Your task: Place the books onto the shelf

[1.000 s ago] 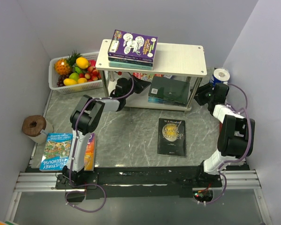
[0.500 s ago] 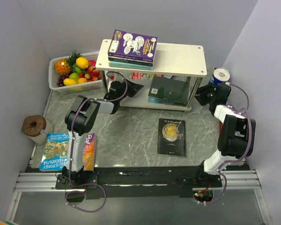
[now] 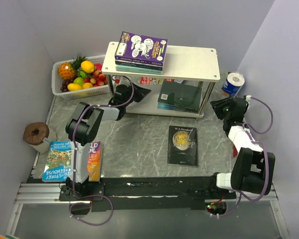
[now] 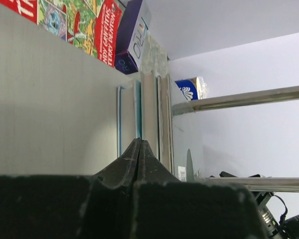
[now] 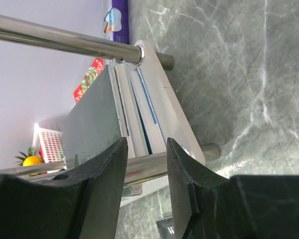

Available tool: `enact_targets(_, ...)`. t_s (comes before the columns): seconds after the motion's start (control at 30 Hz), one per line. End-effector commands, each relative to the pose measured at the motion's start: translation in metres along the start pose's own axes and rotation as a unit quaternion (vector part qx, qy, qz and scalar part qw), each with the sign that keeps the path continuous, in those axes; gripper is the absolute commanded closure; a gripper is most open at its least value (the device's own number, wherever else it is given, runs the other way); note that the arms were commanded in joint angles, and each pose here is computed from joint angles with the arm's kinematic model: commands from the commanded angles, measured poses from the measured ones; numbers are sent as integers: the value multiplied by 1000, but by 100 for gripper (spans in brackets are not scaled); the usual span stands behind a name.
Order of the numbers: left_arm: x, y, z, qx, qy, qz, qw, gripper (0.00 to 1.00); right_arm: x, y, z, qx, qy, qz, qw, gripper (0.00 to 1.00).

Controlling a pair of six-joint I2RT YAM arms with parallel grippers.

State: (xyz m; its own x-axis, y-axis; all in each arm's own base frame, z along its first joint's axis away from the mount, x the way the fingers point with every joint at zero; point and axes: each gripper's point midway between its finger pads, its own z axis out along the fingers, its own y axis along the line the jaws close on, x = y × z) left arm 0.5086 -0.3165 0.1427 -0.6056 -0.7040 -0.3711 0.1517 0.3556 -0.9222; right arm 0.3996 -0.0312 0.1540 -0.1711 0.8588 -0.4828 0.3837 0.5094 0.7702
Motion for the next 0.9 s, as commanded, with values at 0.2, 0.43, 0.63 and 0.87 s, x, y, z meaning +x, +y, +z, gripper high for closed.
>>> enact_targets(0.2,33,-29,7,30,47,27,998,99,-2,2,3,6,-1,-11,1000,55)
enact_targets(0.43,42,-19,4,12,49,28,998,98,0,1,5,3,3,-9,1000,54)
enact_targets(0.63,44,-20,0,12,53,29,998,99,1,1,6,2,7,-9,1000,53)
enact_targets(0.87,47,-23,-8,10,58,32,998,99,3,1,8,1,10,-8,1000,52)
